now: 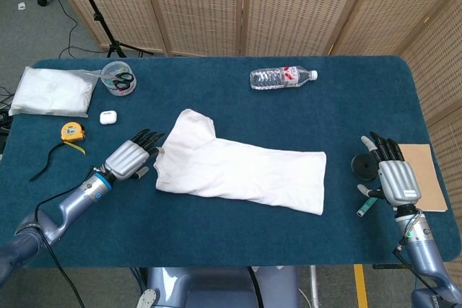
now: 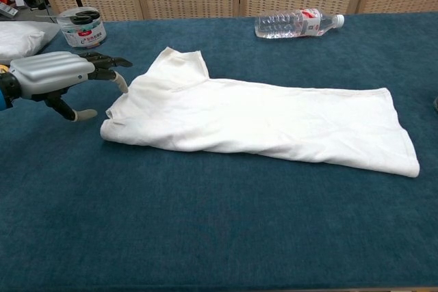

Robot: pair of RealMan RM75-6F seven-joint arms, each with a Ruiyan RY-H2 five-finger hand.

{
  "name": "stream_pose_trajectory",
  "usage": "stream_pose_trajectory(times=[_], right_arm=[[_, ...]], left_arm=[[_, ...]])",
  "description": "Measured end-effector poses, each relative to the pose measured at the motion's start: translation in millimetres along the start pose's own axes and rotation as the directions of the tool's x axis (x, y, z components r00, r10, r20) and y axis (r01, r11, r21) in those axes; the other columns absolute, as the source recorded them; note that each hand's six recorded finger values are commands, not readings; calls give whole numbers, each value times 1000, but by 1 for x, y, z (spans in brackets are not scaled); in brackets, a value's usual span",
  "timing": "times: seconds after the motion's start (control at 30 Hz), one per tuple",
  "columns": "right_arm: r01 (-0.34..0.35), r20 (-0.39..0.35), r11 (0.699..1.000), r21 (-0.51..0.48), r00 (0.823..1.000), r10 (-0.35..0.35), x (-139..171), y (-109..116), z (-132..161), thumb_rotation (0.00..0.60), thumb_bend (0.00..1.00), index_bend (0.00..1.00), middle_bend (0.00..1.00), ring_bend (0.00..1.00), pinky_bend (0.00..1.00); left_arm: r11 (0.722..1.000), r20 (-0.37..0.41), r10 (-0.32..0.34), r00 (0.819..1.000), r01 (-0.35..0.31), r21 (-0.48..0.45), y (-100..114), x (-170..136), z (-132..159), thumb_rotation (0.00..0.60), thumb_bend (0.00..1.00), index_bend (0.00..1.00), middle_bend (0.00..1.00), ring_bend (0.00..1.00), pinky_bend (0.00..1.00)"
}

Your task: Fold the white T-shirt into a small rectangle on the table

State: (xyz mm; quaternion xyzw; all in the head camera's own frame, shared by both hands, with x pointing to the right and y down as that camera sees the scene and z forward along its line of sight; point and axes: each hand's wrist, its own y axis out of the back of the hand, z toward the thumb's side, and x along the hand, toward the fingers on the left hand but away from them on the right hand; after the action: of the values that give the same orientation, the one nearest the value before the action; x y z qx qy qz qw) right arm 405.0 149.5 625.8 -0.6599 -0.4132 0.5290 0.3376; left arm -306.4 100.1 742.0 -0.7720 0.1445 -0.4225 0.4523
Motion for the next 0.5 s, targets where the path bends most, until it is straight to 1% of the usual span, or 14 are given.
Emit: stream_pose_trajectory(times=[0.3, 0.5], right_arm=[[-1, 4, 1000, -5, 1000, 1, 0, 1, -1, 600, 0, 0, 0, 0, 0], [2, 6, 1000, -7, 1000, -2, 0, 3, -2, 600, 0, 0, 0, 0, 0]], left_arm=[[999, 36, 14, 999, -16, 51, -8, 9, 9, 600, 380, 281, 0, 0, 0], [997, 39, 17, 999, -20, 72, -11, 14, 12, 600, 383, 281, 0, 0, 0]])
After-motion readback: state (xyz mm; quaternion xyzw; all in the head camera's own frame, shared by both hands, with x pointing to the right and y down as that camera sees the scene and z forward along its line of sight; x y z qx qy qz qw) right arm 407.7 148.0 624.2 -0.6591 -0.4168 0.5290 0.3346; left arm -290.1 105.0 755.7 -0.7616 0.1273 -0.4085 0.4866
